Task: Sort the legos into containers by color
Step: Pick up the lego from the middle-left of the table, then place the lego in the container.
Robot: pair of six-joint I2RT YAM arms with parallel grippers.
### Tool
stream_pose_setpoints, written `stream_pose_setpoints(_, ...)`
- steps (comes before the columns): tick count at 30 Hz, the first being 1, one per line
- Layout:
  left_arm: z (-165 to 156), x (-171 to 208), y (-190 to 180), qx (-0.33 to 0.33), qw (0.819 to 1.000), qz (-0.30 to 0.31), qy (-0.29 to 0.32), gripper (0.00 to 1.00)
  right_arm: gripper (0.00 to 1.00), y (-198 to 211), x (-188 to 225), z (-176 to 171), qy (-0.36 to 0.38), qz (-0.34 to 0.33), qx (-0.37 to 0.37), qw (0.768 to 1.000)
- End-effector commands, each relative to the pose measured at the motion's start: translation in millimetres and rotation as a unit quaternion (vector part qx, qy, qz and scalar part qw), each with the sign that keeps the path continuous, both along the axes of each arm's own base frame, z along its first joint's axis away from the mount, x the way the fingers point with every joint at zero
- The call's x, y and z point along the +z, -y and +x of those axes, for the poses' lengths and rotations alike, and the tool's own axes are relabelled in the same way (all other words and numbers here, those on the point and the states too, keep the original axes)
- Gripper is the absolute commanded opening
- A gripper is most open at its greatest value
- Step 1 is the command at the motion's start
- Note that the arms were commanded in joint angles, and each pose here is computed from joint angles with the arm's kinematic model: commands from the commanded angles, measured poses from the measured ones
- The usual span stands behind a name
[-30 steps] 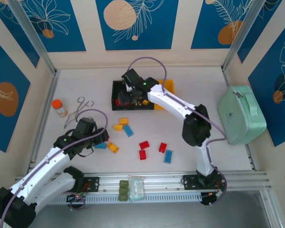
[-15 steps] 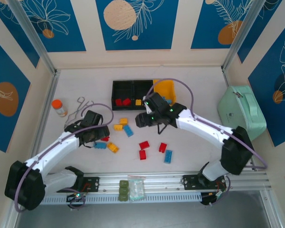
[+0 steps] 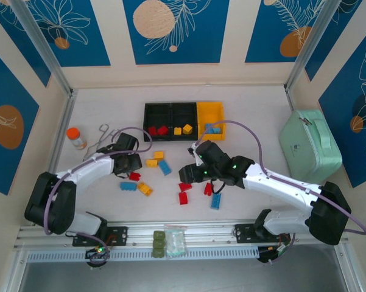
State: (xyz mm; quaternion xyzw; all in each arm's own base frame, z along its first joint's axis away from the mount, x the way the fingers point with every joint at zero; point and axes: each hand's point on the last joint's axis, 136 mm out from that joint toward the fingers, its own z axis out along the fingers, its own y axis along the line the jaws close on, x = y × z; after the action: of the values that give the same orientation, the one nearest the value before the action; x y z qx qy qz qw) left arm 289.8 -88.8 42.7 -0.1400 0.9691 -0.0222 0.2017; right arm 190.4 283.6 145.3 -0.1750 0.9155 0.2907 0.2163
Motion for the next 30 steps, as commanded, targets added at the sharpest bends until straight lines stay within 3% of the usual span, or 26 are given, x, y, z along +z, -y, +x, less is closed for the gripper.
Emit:
stream_pose_setpoints(1, 15.3, 3.6, -2.3, 0.0, 1.0, 0.008, 0.012, 0.58, 0.6, -7.1, 6.8, -2.2, 0.003, 0.019, 0.006, 1.0)
stream_pose_setpoints(13, 17.7, -2.7, 0.9, -0.015, 1.0, 0.01, 0.0, 0.3, 0.6, -5.5, 10.5, 4.6, 0.016, 0.018, -0.002, 1.0)
stream_pose_setpoints(21, 28.0, 25.9, 17.4, -0.041, 0.999, -0.021, 0.017, 0.26, 0.59, 6.6, 16.9, 10.3, 0.028, 0.02, -0.022, 0.999)
stream_pose_setpoints(30, 46.1, 74.4, 66.9, -0.091, 0.992, -0.069, 0.053, 0.26, 0.6, 52.3, 16.5, 17.4, 0.024, 0.017, -0.097, 0.995)
